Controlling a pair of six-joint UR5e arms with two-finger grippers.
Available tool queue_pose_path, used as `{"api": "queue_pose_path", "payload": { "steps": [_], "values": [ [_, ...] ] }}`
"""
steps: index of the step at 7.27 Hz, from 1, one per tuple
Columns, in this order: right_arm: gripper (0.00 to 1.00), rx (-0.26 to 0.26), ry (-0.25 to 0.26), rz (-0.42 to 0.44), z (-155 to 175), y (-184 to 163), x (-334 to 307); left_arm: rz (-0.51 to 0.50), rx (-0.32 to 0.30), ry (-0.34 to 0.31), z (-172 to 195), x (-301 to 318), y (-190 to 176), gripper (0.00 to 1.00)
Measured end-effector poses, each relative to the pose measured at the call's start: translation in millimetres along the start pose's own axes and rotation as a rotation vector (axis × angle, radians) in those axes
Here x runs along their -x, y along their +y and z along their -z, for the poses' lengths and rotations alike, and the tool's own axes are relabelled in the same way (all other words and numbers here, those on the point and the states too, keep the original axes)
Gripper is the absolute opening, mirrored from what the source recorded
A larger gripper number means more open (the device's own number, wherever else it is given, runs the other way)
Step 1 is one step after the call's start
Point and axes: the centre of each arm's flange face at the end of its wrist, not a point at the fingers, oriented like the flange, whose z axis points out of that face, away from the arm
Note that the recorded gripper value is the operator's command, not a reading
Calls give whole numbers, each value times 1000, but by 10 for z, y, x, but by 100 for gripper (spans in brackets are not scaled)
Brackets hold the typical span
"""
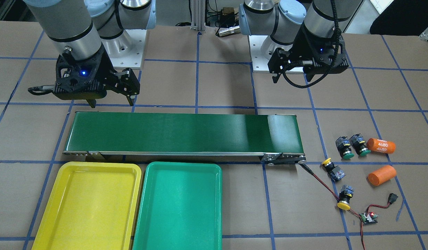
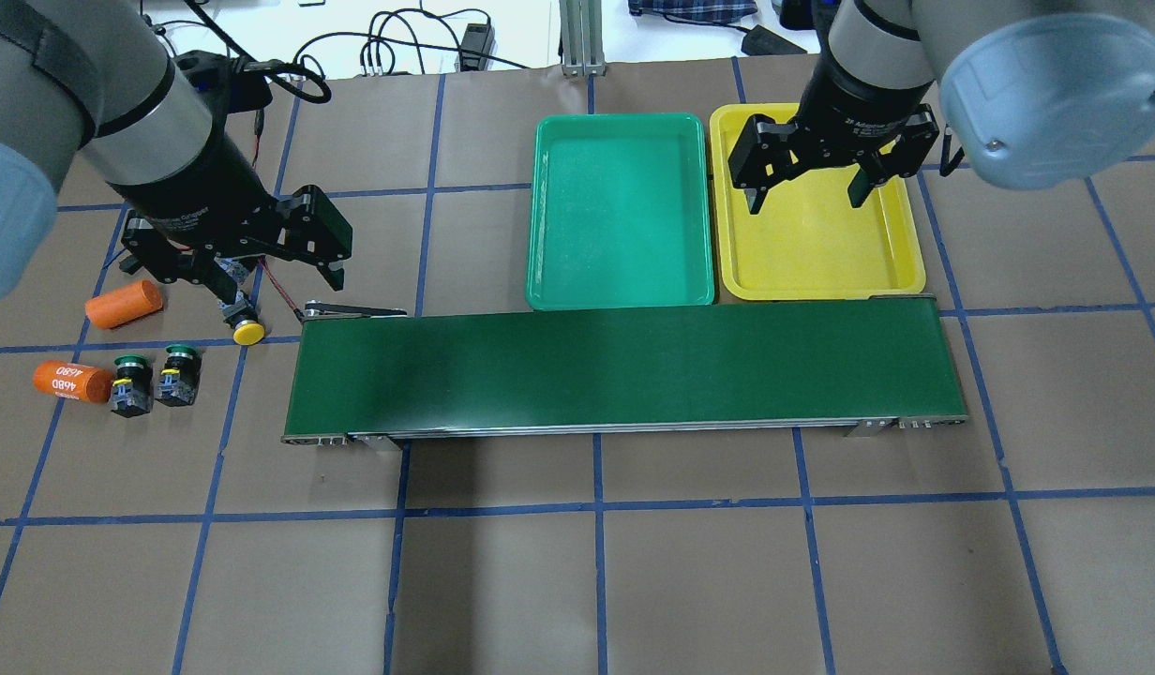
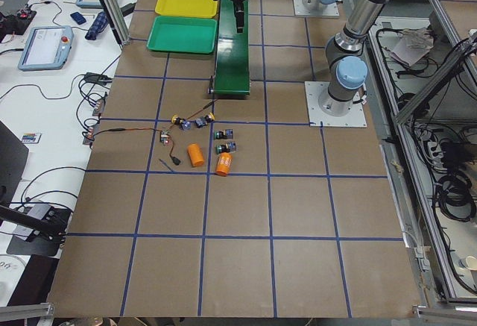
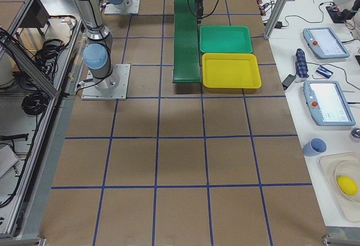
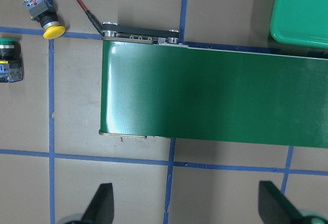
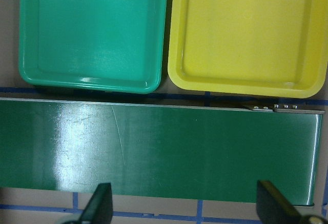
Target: Sort buttons by color to trays
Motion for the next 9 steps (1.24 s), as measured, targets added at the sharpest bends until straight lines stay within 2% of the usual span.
{"api": "queue_pose_path", "payload": {
  "steps": [3,9],
  "values": [
    [100,45,4,-11,-45,50,-6,1,1,-2,-2,0,9,100],
    [100,38,2,-10,-58,29,-5,-2,-2,3,-14,-1,-19,100]
  ]
}}
